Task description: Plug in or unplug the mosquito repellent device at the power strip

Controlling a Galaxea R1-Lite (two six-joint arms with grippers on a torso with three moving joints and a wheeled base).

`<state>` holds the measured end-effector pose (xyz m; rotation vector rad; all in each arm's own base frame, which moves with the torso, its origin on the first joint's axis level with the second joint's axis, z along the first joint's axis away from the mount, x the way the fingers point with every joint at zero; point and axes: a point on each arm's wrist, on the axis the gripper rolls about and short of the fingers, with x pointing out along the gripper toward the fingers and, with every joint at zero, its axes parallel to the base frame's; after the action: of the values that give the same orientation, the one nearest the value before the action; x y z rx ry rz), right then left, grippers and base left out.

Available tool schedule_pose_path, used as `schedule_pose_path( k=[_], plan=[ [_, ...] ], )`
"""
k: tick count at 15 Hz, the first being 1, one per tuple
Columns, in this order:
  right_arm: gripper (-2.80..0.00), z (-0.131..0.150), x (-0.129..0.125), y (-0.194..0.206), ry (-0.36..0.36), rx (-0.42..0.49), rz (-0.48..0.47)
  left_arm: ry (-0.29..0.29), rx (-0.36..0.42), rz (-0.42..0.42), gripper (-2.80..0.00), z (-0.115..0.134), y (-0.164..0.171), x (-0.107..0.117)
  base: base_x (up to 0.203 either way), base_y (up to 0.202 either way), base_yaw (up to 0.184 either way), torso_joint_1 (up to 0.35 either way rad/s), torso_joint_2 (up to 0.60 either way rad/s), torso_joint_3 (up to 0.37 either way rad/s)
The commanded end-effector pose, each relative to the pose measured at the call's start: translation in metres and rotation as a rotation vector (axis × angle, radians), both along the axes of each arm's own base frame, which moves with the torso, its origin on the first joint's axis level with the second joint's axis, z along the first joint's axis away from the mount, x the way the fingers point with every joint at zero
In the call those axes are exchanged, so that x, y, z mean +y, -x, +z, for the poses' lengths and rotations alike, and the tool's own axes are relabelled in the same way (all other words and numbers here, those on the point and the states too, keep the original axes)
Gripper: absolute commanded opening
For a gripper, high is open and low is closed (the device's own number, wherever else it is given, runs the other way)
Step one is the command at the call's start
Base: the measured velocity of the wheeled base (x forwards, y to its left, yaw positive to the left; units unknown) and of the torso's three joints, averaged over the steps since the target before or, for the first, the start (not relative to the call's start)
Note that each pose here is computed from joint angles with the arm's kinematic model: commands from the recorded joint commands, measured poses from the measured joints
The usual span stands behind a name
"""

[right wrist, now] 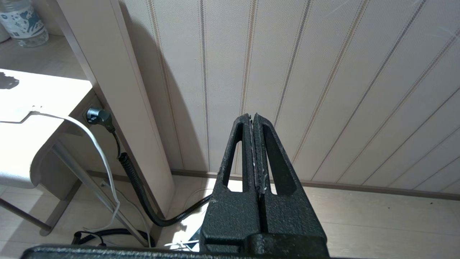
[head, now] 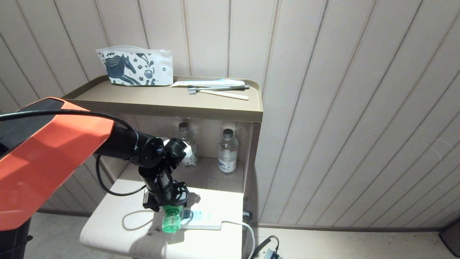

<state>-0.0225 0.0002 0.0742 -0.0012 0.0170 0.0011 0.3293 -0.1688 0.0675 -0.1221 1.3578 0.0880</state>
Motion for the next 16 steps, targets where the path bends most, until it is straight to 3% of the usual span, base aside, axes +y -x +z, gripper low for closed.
schedule_pose_path(
  k=[1, 5, 8, 12, 13, 16],
  plan=[
    [-2.8, 0.0, 0.0, 0.0, 0.0, 0.0, 0.0, 0.035, -0.063, -0.007, 0.0, 0.029, 0.009, 0.001, 0.0, 0.0, 0.0, 0.0, 0.0, 0.0],
    [-2.8, 0.0, 0.0, 0.0, 0.0, 0.0, 0.0, 0.063, -0.109, -0.042, 0.0, 0.052, 0.027, -0.005, 0.0, 0.0, 0.0, 0.0, 0.0, 0.0],
    [-2.8, 0.0, 0.0, 0.0, 0.0, 0.0, 0.0, 0.117, -0.195, -0.085, 0.0, 0.093, 0.059, -0.004, 0.0, 0.0, 0.0, 0.0, 0.0, 0.0],
    [-2.8, 0.0, 0.0, 0.0, 0.0, 0.0, 0.0, 0.177, -0.308, -0.107, 0.0, 0.14, 0.099, 0.019, 0.0, 0.0, 0.0, 0.0, 0.0, 0.0],
    [-2.8, 0.0, 0.0, 0.0, 0.0, 0.0, 0.0, 0.189, -0.336, -0.118, -2.8, 0.152, 0.113, 0.028, 0.0, 0.0, 0.0, 0.0, 0.0, 0.0],
    [-2.8, 0.0, 0.0, 0.0, 0.0, 0.0, 0.0, 0.203, -0.404, -0.145, -2.8, 0.176, 0.162, 0.062, 0.0, 0.0, 0.0, 0.0, 0.0, 0.0]
  ],
)
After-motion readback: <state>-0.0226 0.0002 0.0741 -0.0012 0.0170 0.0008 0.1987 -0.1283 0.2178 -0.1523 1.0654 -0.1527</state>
